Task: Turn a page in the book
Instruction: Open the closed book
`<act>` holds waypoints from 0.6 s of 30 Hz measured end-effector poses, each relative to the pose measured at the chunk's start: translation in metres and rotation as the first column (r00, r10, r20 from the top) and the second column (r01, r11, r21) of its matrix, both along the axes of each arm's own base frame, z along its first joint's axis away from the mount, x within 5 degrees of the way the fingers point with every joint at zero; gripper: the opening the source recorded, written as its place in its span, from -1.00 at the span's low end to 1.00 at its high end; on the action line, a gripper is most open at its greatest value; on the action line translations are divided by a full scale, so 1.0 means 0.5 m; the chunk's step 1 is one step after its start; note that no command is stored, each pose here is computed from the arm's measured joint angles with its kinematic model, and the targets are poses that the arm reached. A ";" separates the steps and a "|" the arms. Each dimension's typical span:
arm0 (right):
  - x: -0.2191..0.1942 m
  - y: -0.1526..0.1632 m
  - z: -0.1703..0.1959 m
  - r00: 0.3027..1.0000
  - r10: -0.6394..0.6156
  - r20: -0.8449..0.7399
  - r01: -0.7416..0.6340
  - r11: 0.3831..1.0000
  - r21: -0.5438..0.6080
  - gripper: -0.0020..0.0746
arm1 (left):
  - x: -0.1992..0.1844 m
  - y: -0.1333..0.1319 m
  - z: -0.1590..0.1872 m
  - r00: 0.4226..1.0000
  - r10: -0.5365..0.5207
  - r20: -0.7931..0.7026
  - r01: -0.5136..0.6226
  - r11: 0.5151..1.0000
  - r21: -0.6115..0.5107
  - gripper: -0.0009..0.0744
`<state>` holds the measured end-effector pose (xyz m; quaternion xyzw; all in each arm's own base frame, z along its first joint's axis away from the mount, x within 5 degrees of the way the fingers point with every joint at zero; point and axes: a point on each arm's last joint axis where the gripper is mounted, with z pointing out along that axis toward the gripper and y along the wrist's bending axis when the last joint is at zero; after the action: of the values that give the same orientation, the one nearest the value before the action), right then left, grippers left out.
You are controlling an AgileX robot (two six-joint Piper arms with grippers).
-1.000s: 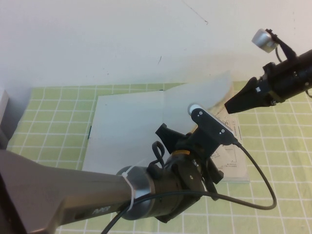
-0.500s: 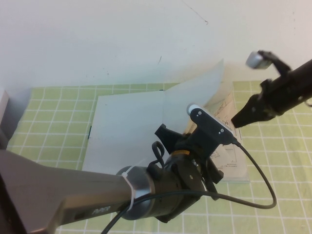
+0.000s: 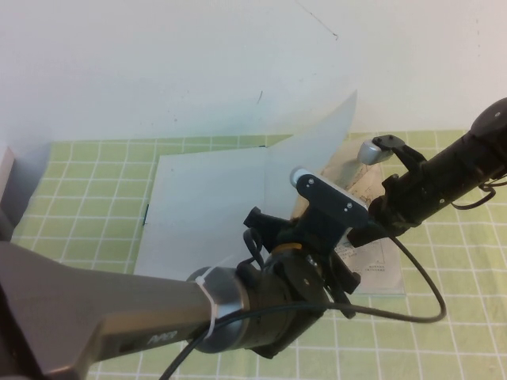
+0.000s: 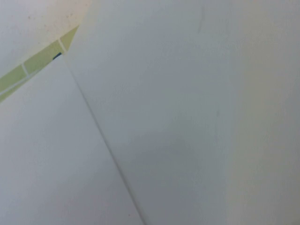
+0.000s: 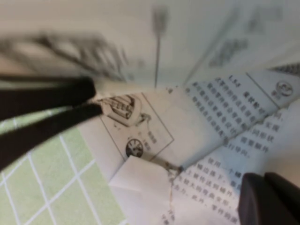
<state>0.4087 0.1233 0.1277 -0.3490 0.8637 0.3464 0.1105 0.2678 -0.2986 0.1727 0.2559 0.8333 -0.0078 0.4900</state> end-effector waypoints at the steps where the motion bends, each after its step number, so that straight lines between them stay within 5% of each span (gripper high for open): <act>1: 0.000 0.000 -0.002 1.000 0.001 -0.002 -0.001 1.000 0.000 -0.95 | 0.004 0.004 -0.001 1.000 0.008 -0.007 -0.008 1.000 -0.004 -0.99; 12: 0.000 0.000 -0.004 1.000 0.002 -0.003 -0.003 1.000 -0.002 -0.95 | 0.097 0.099 -0.021 0.956 0.128 -0.265 -0.184 0.963 -0.196 -0.99; 18: 0.000 0.000 -0.004 1.000 0.002 -0.003 -0.003 1.000 -0.002 -0.95 | 0.107 0.116 -0.002 0.953 0.138 -0.270 -0.203 0.952 -0.229 -0.99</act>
<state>0.4086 0.1232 0.1256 -0.3496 0.8638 0.3462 0.1084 0.3210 -0.2406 0.1716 0.1146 0.8997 -0.1039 0.4082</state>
